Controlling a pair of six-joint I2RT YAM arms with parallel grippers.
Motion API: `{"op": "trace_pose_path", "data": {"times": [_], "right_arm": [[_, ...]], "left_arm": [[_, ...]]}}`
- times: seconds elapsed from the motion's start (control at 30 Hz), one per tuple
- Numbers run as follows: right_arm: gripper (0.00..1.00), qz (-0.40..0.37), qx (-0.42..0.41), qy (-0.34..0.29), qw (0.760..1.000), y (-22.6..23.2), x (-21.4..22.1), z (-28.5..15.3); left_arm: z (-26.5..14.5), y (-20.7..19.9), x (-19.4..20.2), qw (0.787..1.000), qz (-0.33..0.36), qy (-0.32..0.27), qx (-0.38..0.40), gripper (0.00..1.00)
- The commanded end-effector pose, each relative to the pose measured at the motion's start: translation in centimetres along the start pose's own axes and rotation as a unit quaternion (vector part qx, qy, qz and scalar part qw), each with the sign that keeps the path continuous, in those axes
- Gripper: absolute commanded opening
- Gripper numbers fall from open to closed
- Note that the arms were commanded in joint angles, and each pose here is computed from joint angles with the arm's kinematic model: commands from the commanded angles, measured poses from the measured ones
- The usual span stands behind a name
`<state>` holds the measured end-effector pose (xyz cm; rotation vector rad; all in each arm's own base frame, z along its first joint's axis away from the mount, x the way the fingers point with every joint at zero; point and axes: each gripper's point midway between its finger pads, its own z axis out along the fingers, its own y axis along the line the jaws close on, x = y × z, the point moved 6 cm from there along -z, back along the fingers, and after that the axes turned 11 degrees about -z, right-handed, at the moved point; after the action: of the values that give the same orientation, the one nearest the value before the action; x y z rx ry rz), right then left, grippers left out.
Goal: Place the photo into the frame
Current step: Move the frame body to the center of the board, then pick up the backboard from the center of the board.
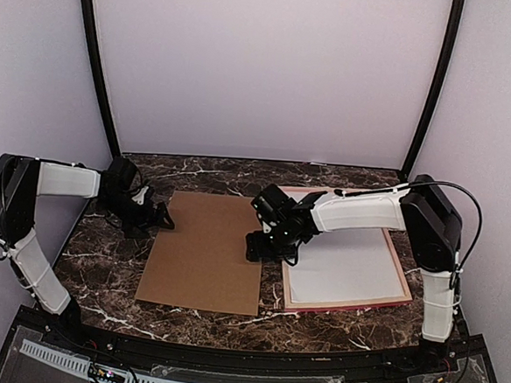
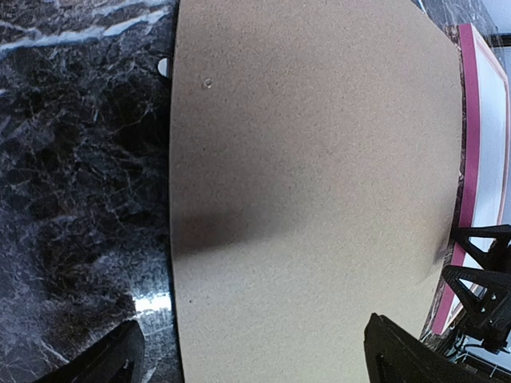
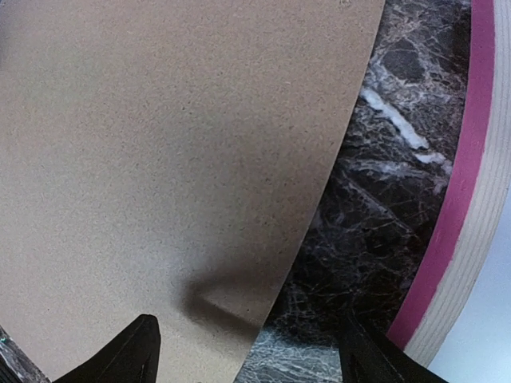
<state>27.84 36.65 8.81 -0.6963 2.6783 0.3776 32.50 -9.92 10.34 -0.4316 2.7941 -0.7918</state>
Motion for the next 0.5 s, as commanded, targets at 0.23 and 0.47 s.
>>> {"op": "trace_pose_path", "data": {"times": [0.23, 0.47], "right_arm": [[0.78, 0.024, -0.045, -0.009, 0.999, 1.5, -0.7, 1.4], [0.77, 0.037, -0.077, -0.02, 0.996, 2.0, -0.7, 1.4]], "left_arm": [[1.7, 1.3, 2.0, 0.998, -0.021, 0.066, 0.011, 0.98], [1.9, 0.4, 2.4, 0.994, -0.026, 0.08, 0.063, 0.95]]}}
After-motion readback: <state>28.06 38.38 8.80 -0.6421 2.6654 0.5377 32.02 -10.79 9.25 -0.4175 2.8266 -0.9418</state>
